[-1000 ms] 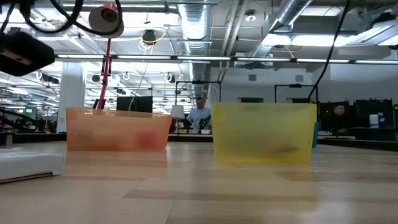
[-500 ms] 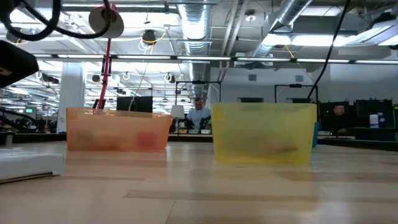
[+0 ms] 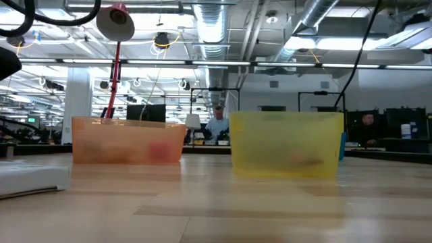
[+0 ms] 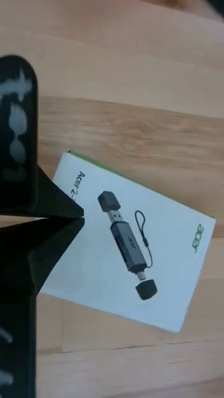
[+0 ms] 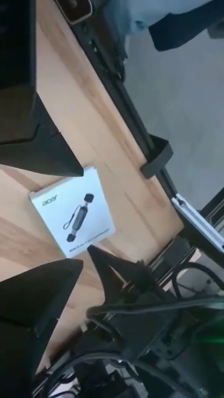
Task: Pick and place items into bin
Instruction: Put the white card reader box into the blue bin
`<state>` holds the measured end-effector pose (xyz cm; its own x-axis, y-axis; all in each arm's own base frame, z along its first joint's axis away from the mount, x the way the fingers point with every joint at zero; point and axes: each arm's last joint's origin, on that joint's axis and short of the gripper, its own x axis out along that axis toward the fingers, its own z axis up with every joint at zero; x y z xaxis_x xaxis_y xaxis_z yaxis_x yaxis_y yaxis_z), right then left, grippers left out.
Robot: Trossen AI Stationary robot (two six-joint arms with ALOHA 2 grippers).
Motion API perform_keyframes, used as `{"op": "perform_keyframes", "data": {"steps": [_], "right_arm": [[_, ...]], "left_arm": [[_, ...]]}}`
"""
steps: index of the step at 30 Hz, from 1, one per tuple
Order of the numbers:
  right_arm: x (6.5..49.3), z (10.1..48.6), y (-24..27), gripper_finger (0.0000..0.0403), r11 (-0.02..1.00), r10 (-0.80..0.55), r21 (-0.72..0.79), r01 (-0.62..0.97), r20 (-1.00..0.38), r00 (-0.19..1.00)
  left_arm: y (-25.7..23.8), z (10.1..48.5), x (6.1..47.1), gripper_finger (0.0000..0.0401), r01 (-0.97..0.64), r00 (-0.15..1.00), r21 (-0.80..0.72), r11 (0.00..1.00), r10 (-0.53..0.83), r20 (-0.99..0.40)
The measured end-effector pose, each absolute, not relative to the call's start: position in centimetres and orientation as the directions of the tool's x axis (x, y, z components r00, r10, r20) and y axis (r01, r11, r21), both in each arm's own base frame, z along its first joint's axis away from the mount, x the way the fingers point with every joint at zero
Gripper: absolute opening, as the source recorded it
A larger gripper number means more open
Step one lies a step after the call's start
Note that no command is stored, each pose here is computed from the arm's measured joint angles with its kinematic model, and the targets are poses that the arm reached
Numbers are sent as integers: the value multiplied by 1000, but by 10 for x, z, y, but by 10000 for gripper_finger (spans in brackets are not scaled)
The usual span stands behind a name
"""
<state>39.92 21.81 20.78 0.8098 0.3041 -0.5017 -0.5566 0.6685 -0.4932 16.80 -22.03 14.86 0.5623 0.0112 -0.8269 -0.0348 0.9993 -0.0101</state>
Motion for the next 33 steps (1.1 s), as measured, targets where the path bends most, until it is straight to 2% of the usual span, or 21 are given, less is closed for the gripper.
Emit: {"op": "perform_keyframes", "data": {"steps": [3, 7, 9, 13, 18, 21, 24, 26, 33], "right_arm": [[401, 207, 215, 224, 673, 301, -492, -553, -501, 811], [418, 179, 214, 224, 681, 316, -486, -547, -479, 819], [430, 170, 220, 224, 653, 320, -533, -538, -449, 834], [436, 189, 231, 224, 604, 272, -624, -497, -425, 864], [433, 179, 228, 224, 617, 278, -528, -584, -548, 789], [437, 170, 233, 224, 569, 303, -566, -597, -530, 792], [434, 147, 238, 224, 513, 249, -602, -612, -578, 777], [440, 136, 242, 224, 520, 287, -582, -626, -571, 769], [457, 138, 240, 224, 538, 249, -567, -623, -599, 761]], "left_arm": [[-220, 149, 168, 0, -43, 571, -3, 999, 22, -821], [-219, 149, 169, 0, -51, 583, 10, 999, 38, -812], [-219, 149, 168, 0, -50, 582, 15, 999, 41, -812], [-219, 148, 167, 0, -53, 570, 3, 999, 33, -821], [-220, 148, 166, 0, -49, 570, 13, 999, 39, -820], [-219, 148, 166, 0, -61, 578, 12, 998, 45, -815], [-220, 148, 166, 0, -79, 581, -6, 997, 42, -813], [-221, 149, 165, 0, -86, 582, -17, 996, 36, -812], [-225, 149, 161, 0, -100, 590, -48, 994, 20, -807]]}}
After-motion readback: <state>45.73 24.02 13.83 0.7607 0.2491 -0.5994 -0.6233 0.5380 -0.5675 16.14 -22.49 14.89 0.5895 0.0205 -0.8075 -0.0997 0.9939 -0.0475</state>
